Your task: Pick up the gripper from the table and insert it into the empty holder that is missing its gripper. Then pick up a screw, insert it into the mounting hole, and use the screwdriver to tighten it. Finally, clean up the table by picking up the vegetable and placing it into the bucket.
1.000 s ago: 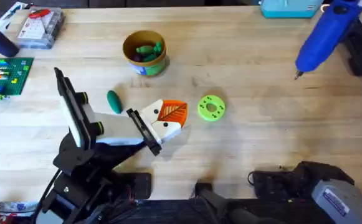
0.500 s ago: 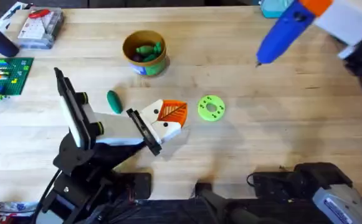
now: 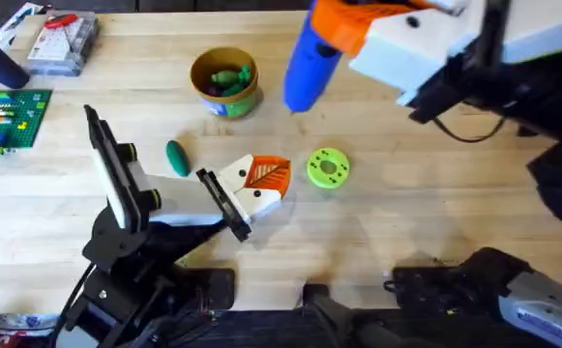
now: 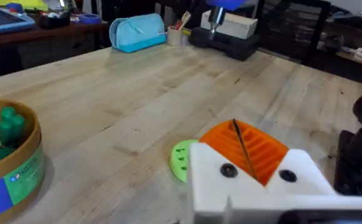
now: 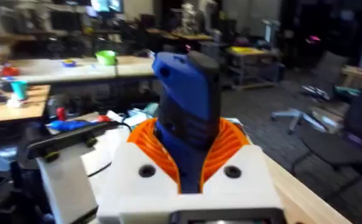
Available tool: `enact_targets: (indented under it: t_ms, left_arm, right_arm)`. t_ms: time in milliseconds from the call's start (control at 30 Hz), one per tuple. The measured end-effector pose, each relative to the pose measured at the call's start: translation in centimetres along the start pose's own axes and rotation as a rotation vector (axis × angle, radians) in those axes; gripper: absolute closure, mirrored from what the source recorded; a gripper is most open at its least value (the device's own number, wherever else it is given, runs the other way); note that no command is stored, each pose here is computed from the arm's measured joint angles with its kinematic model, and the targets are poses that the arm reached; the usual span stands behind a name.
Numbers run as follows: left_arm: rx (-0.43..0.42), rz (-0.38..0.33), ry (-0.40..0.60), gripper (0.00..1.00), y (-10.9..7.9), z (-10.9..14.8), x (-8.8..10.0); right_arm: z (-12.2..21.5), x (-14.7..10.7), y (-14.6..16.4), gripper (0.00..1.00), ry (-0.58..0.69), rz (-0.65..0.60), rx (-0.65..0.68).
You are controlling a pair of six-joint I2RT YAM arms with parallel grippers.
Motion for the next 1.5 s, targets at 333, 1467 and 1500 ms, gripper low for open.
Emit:
enact_targets:
  t_ms: [333,1467,1500]
  left_arm:
    - [0.000,0.000,0.000,0.987,0.0,0.0,0.0]
    - [0.000,0.000,0.000,0.987,0.0,0.0,0.0]
    - [0.000,0.000,0.000,0.987,0.0,0.0,0.0]
  right_arm:
    - [-3.4,-1.2,3.0,0.886,-0.042,-0.042,0.161]
    - [-5.3,-3.0,4.8,0.886,0.023,-0.174,0.164]
    - [-5.3,-3.0,4.8,0.886,0.027,-0.176,0.164]
Point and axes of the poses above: each hand's point on the last joint's axis, 136 mm out from that joint toward the fingers, its own z axis back along the fingers, its own y axis along the line the jaws close on, x = y × z, the point moved 10 cm from there along z, back along the fingers, and after that the axes turned 13 degrees about z, right-handed, at the moved point
